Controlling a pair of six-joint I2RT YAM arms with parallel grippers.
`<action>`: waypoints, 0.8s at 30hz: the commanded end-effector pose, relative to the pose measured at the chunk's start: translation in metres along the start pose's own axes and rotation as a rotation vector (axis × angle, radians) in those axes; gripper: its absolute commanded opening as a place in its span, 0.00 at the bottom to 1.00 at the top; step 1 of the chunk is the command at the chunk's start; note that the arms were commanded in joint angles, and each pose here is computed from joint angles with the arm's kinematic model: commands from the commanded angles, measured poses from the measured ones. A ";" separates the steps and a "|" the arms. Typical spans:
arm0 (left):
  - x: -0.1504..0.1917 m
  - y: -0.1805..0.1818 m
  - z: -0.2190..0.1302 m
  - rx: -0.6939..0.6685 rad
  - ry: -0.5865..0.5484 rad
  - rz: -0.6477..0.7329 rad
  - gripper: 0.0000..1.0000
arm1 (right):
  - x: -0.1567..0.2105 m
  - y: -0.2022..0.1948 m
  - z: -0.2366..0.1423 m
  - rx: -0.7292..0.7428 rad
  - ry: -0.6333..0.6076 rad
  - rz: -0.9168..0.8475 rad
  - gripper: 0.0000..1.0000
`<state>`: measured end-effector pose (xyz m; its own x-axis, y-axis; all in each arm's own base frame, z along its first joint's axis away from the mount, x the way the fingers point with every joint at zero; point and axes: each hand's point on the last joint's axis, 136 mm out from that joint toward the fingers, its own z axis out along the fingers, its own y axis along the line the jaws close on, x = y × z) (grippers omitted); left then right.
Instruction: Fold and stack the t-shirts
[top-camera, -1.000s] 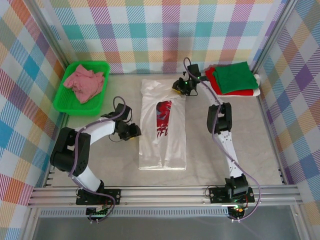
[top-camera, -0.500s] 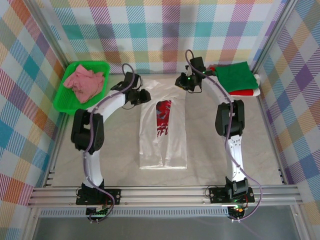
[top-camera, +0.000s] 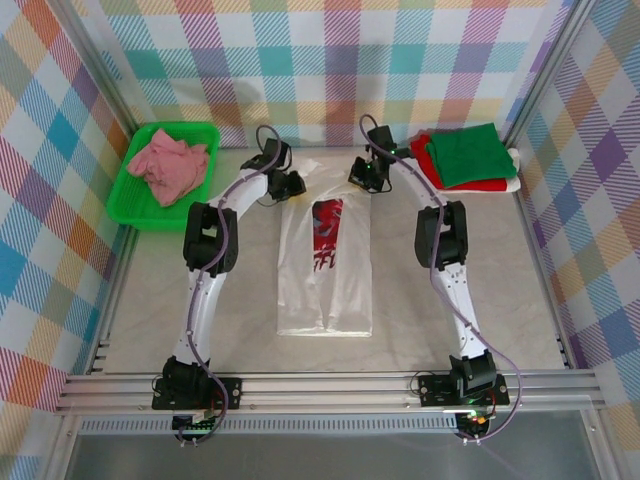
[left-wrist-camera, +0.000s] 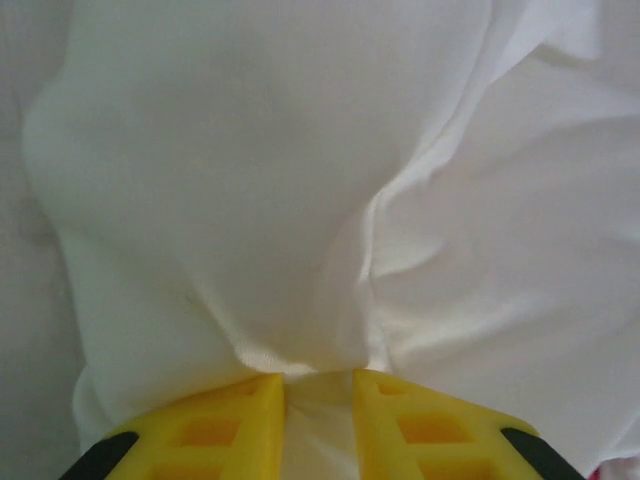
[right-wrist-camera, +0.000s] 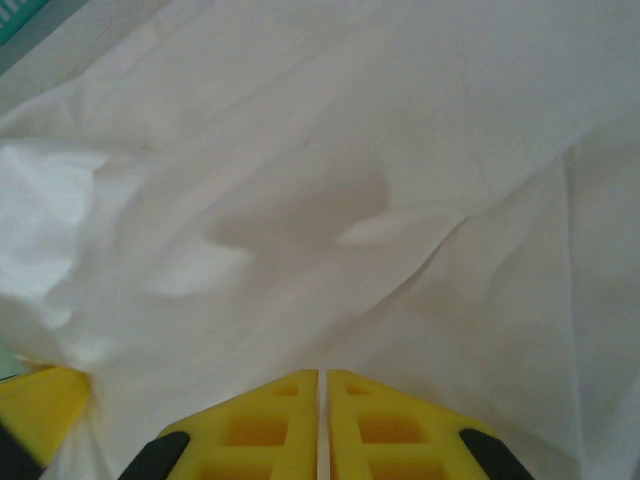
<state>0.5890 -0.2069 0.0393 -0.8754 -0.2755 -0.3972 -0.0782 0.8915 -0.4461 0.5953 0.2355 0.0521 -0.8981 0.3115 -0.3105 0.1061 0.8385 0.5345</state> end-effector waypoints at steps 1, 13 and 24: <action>0.008 0.019 0.030 -0.022 0.041 -0.082 0.26 | 0.005 -0.015 0.019 -0.022 0.057 0.106 0.10; -0.038 -0.006 0.011 0.062 -0.041 -0.100 0.30 | -0.053 0.021 -0.014 -0.209 -0.073 0.038 0.13; -0.046 -0.050 -0.165 0.098 -0.210 -0.017 0.39 | -0.003 0.097 -0.173 -0.238 -0.089 -0.218 0.37</action>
<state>0.5828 -0.1937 0.1218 -0.8370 -0.3499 -0.4206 -0.1086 0.8597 -0.4991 0.5856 0.2261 0.1783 -0.8708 0.2889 -0.3978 -0.0510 0.7518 0.6575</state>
